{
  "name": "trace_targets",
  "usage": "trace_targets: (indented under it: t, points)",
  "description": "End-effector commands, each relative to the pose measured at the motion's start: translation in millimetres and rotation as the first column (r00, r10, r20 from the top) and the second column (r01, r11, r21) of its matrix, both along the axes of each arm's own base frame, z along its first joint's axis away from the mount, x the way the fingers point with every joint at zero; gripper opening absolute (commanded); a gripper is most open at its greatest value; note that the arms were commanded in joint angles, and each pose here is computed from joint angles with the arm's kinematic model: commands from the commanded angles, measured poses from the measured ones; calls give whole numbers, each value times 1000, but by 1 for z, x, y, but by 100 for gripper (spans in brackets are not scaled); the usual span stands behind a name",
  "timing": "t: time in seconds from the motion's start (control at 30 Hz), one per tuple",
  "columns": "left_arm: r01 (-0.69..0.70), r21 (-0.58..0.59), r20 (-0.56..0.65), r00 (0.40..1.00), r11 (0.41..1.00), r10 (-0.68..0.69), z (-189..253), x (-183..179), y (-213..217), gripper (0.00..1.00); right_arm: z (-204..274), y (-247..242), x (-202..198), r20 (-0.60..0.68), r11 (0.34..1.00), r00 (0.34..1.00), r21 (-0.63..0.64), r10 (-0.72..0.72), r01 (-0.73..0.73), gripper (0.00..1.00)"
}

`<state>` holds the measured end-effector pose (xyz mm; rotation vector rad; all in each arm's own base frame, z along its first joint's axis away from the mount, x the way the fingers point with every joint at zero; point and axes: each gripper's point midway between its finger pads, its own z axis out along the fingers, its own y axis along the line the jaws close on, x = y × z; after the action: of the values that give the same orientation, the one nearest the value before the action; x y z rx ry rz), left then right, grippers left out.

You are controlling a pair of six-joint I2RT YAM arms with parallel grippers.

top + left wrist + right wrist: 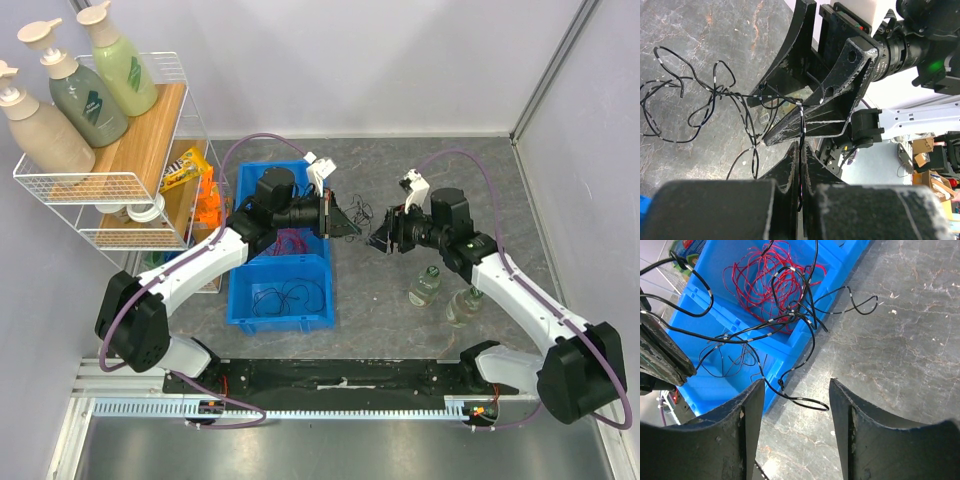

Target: Untangle the cables

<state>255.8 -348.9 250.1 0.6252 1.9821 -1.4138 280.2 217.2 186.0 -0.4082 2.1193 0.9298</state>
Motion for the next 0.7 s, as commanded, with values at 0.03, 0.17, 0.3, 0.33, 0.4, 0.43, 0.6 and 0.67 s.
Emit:
trace_targets:
  t: [0.03, 0.17, 0.3, 0.33, 0.4, 0.43, 0.6, 0.67]
  points:
    - [18, -84, 46, 999, 996, -15, 39, -3, -3, 2, 28, 6, 6, 153, 997, 988, 71, 10, -21, 53]
    - [-6, -80, -9, 1000, 997, 5, 34, 1, -2, 2, 46, 1, 7, 244, 995, 969, 101, -31, 7, 28]
    - [-58, -74, -86, 995, 996, 52, 25, 15, 5, 2, 71, -5, 6, 305, 992, 950, 124, -70, 33, 0]
    - [-77, -74, -93, 993, 994, 70, 25, 20, 9, 2, 74, -7, 6, 314, 993, 947, 110, -71, 38, 0]
    - [-110, -78, -86, 991, 991, 103, 29, 31, 17, 2, 73, -14, 4, 305, 996, 949, 68, -79, 61, 0]
    - [-119, -82, -77, 991, 989, 113, 33, 35, 20, 2, 71, -18, 3, 295, 996, 951, 48, -92, 82, 0]
    - [-147, -57, -36, 989, 987, 145, 42, 49, 27, 2, 69, -136, 25, 333, 720, 723, -159, -605, 676, 0]
    - [-163, -26, -45, 986, 986, 161, 34, 51, 31, 2, 89, -170, 17, 386, 590, 600, -159, -701, 792, 0]
